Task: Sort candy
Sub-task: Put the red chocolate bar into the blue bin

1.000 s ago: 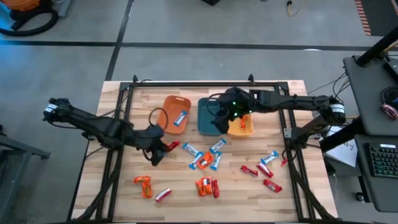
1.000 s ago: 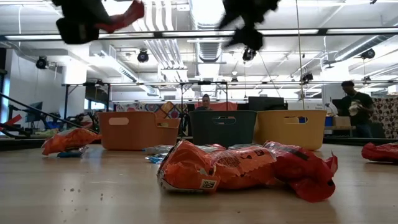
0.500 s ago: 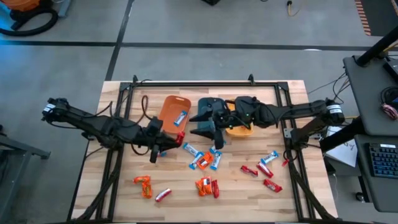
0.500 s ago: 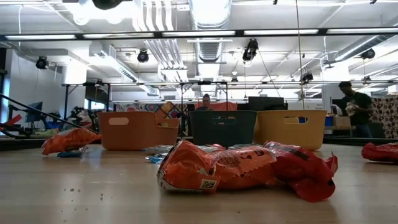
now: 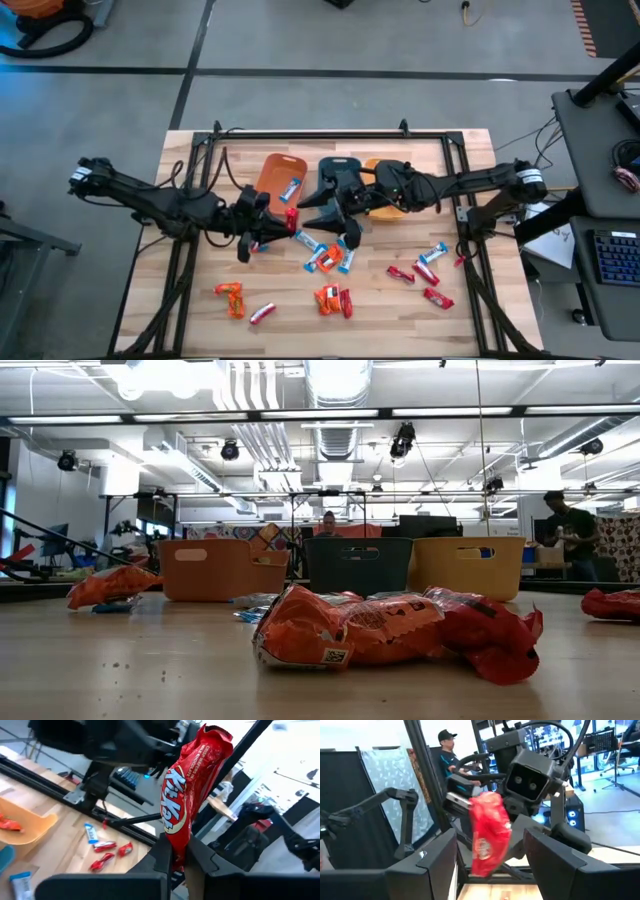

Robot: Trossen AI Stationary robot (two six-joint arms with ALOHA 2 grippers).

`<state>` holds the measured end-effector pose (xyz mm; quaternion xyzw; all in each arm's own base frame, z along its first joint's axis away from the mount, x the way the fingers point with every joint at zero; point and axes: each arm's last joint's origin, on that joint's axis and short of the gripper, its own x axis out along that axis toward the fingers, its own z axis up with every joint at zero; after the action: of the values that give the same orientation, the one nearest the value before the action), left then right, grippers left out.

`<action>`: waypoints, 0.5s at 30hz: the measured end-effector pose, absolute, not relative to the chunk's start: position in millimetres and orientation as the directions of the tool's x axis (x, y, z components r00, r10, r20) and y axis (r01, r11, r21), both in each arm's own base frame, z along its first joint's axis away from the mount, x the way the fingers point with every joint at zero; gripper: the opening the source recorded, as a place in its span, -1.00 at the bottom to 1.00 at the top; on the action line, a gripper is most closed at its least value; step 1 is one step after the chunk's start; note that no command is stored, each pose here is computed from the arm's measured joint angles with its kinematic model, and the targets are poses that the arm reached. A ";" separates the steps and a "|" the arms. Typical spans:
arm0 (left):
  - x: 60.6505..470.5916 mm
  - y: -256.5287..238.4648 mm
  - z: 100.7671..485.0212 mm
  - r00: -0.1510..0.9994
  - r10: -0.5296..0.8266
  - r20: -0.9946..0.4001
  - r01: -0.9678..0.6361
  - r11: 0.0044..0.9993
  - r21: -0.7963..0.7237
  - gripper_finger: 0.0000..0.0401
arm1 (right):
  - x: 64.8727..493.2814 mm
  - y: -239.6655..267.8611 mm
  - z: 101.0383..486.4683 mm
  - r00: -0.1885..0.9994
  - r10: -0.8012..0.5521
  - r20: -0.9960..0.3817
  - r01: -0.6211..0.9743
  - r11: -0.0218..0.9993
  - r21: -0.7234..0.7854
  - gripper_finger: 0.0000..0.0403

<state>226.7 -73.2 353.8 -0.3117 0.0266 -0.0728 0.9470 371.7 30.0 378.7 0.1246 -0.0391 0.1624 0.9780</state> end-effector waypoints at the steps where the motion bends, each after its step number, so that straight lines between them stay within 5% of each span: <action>1: 228.5 -74.1 354.4 0.986 -0.164 0.010 0.137 0.790 -0.598 -0.96 | 374.4 30.6 377.8 0.937 0.325 0.131 -0.347 0.908 0.233 0.09; 10: 239.6 -79.3 351.1 0.979 -0.197 0.042 0.179 0.757 -0.629 -0.96 | 397.9 36.3 371.7 0.864 0.463 0.199 -0.502 0.829 0.246 0.06; 15: 243.0 -82.1 351.7 0.970 -0.232 0.072 0.225 0.744 -0.629 -0.96 | 405.9 37.5 370.3 0.849 0.492 0.192 -0.527 0.814 0.243 -0.15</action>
<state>243.0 -82.1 351.7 -0.3362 0.0054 -0.1224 0.9338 405.9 37.5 370.3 0.1446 -0.0603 0.2681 0.9506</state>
